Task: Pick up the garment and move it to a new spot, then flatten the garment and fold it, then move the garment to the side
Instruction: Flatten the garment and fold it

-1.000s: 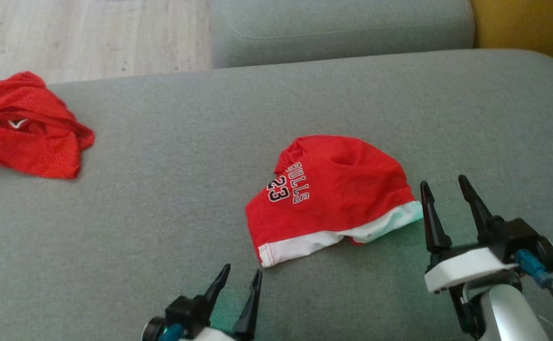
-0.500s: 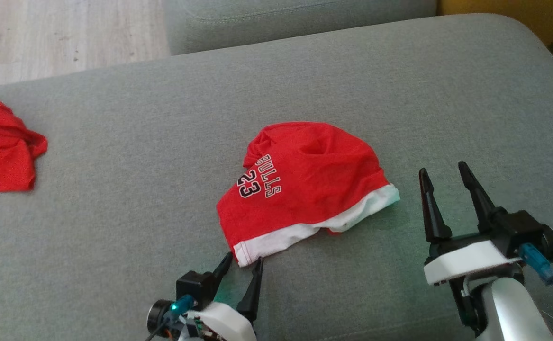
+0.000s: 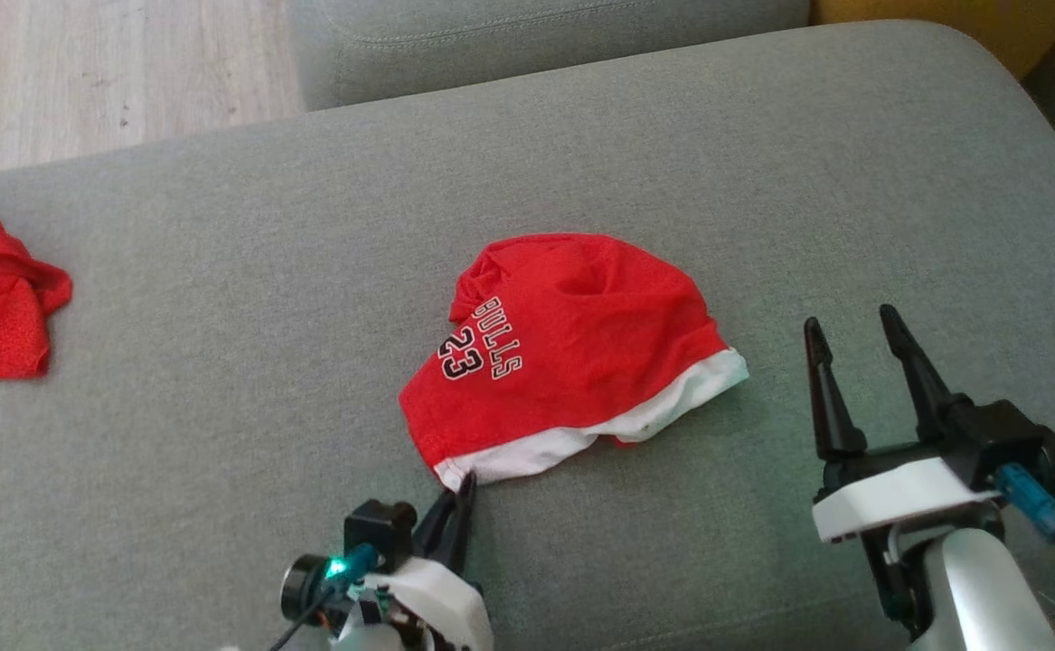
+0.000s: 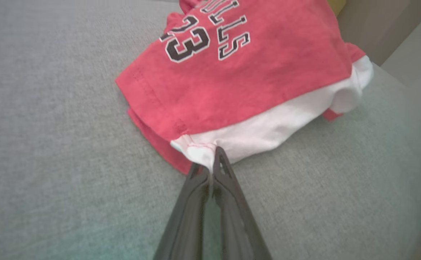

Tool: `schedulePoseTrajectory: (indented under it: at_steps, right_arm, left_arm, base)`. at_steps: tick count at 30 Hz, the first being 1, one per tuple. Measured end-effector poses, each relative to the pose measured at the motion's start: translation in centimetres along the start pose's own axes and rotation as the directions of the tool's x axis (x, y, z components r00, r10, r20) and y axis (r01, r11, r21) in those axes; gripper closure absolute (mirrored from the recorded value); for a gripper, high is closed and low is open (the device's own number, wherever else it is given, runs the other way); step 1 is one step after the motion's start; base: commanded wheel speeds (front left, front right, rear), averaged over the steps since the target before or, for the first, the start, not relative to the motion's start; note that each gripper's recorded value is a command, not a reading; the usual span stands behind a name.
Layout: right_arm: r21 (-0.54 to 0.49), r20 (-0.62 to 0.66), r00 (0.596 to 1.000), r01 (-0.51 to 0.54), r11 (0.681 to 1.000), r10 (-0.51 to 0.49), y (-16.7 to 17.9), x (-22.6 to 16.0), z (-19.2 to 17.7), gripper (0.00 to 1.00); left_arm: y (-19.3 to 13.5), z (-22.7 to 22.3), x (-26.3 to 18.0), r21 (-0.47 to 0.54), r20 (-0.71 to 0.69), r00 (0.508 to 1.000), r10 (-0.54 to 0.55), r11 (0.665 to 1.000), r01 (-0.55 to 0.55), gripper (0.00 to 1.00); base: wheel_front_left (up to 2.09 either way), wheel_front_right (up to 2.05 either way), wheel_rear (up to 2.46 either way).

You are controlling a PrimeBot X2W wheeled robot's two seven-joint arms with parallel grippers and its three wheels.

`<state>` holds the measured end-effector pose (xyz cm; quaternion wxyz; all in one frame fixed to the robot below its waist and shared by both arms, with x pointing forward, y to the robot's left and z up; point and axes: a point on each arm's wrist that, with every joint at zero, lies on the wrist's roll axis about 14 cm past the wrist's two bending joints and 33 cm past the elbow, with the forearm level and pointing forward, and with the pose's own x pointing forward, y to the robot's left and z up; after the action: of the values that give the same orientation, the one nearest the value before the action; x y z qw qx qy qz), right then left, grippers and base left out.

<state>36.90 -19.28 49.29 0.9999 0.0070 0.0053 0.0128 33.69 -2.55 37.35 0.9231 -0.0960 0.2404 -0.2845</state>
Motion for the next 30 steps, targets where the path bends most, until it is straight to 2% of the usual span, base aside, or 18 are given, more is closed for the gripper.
schedulePoseTrajectory:
  at_steps: [9, 15, 30]
  right_arm:
    - [-0.001, -0.020, 0.998, 0.053, 0.999, -0.053, -1.7, -0.4, -0.7, 0.00]
    - [0.005, -0.056, 0.997, 0.056, 0.998, -0.056, -1.8, -0.8, -1.9, 0.00]
    - [0.011, -0.109, 0.993, 0.040, 0.999, -0.039, -1.2, -0.9, -3.6, 0.00]
  left_arm:
    - [4.5, 6.6, -0.8, -0.014, 0.208, 0.964, 0.164, 0.986, -0.164, 1.00]
    - [8.8, 4.4, -3.9, -0.029, 0.179, 0.938, 0.297, 0.954, -0.297, 1.00]
    - [11.7, 4.4, -5.6, -0.040, 0.194, 0.899, 0.392, 0.919, -0.392, 1.00]
  base:
    - [0.00, 0.00, 0.00]
    - [0.00, 0.00, 0.00]
    - [0.00, 0.00, 0.00]
